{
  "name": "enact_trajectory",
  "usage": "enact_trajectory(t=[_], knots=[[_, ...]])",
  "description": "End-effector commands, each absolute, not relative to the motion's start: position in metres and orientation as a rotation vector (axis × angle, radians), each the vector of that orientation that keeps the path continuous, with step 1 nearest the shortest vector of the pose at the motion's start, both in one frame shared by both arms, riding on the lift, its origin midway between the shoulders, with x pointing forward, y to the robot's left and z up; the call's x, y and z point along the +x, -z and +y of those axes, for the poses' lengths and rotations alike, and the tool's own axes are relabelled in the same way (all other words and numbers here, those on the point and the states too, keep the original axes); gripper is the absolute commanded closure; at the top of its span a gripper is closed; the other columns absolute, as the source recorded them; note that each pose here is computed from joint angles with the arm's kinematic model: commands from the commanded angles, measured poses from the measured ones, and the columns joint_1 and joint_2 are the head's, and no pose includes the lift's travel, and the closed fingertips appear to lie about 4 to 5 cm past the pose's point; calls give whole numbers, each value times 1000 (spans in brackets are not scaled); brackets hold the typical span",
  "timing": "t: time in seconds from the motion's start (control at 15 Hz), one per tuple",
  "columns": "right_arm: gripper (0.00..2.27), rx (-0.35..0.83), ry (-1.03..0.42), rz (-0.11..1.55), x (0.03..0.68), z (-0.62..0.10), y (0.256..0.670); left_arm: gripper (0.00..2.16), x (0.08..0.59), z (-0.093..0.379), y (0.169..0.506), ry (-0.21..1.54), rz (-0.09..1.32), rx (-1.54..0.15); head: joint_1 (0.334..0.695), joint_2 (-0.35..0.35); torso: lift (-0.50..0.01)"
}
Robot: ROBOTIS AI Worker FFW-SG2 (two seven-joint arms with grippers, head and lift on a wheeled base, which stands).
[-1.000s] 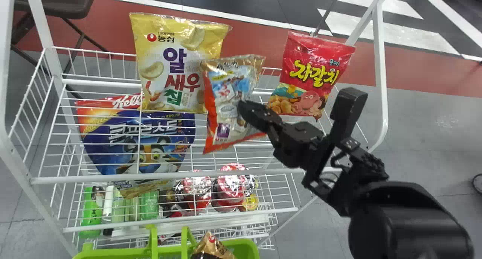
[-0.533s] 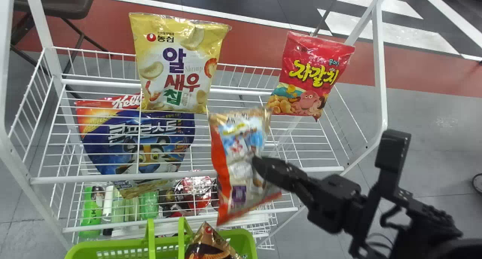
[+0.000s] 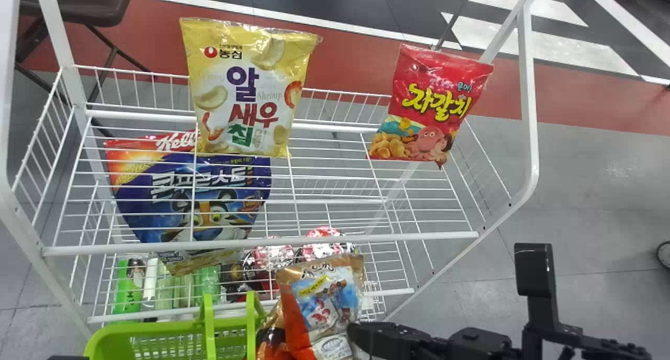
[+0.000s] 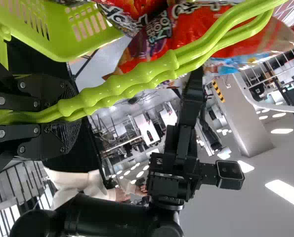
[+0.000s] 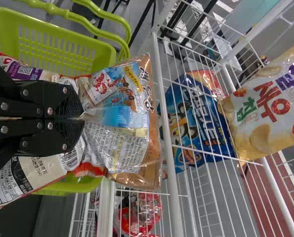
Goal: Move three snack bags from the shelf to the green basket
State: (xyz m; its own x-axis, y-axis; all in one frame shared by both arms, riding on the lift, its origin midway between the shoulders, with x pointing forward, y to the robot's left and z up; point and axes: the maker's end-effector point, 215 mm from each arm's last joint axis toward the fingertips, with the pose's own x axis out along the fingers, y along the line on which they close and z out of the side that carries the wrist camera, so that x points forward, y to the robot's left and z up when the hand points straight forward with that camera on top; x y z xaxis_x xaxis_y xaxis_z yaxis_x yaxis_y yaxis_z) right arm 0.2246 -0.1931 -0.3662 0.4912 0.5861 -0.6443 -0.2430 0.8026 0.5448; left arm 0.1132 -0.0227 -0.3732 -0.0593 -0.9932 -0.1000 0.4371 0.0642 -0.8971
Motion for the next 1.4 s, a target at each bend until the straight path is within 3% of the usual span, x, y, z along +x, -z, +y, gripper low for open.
enact_trajectory(t=[0.0, 0.27, 0.6, 0.93, 1.0, 1.07, 1.2, 1.33], knots=[[2192, 419, -575, 973, 214, -174, 375, 1517, 115, -24, 372, 1386, 958, -771, 695, -350, -48], [2192, 489, -697, 1105, 182, -125, 411, 1517, 116, -27, 372, 1390, 958, -760, 695, -350, -48], [2192, 535, -742, 1200, 163, -99, 442, 1517, 115, -29, 370, 1402, 956, -759, 695, -350, -48], [2175, 686, -813, 1292, 146, -72, 468, 1517, 110, -30, 369, 1412, 966, -760, 695, -350, -48], [2054, 704, -845, 1243, 155, -63, 467, 1517, 109, -30, 370, 1413, 965, -758, 695, -350, -48], [1740, 700, -854, 1212, 161, -61, 466, 1517, 108, -30, 369, 1414, 966, -761, 695, -350, -48], [6, 616, -826, 1057, 188, -69, 459, 1517, 106, -31, 369, 1413, 969, -764, 695, -350, -48], [-2, 534, -777, 933, 211, -85, 449, 1517, 104, -30, 370, 1410, 973, -769, 695, -350, -48]])
